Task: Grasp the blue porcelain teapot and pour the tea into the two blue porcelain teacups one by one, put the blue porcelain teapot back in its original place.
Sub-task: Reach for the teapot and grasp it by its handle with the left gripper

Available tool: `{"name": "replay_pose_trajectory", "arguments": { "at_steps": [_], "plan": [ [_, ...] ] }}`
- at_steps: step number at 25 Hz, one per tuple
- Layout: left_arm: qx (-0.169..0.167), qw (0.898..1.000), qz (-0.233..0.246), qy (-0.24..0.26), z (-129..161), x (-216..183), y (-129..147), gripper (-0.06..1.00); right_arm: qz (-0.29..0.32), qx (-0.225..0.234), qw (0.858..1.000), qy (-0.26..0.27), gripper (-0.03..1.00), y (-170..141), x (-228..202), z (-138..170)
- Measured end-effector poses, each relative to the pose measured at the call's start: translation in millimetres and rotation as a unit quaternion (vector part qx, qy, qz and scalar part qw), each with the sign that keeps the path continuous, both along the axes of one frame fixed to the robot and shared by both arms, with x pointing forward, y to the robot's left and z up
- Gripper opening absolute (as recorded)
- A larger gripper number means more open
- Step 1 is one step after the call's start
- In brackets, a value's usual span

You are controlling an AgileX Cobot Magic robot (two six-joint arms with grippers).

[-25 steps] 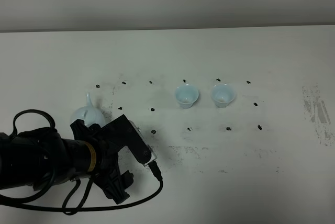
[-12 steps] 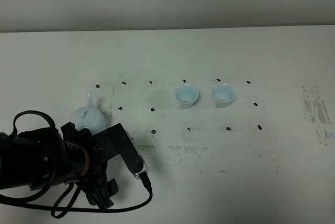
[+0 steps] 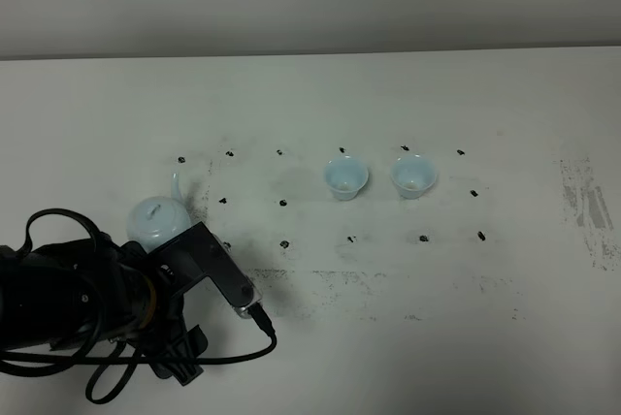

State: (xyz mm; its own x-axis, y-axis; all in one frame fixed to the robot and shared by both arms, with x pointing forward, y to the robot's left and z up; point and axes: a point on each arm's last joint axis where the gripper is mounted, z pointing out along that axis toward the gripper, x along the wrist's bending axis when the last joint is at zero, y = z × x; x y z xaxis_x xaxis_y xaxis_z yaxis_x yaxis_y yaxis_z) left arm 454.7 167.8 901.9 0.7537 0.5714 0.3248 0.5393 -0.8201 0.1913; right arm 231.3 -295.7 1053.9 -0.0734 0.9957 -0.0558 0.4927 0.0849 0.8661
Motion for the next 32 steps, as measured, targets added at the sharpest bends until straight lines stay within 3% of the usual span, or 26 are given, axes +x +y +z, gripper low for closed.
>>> {"name": "replay_pose_trajectory", "arguments": {
  "at_steps": [8, 14, 25, 32],
  "plan": [
    [-0.036, 0.997, 0.065, 0.013, -1.1, -4.6, -4.5, 0.75, 0.000, 0.000, 1.000, 0.000, 0.56, 0.0, 0.0, 0.0],
    [-0.092, 0.987, 0.130, 0.016, -1.0, -5.0, -10.4, 0.75, 0.000, 0.000, 1.000, 0.000, 0.56, 0.0, 0.0, 0.0],
    [-0.117, 0.975, 0.188, 0.013, -0.7, -4.6, -10.9, 0.75, 0.000, 0.000, 1.000, 0.000, 0.56, 0.0, 0.0, 0.0],
    [-0.120, 0.977, 0.174, -0.007, 9.0, -3.8, -9.5, 0.75, 0.000, 0.000, 1.000, 0.000, 0.56, 0.0, 0.0, 0.0]
  ]
}}
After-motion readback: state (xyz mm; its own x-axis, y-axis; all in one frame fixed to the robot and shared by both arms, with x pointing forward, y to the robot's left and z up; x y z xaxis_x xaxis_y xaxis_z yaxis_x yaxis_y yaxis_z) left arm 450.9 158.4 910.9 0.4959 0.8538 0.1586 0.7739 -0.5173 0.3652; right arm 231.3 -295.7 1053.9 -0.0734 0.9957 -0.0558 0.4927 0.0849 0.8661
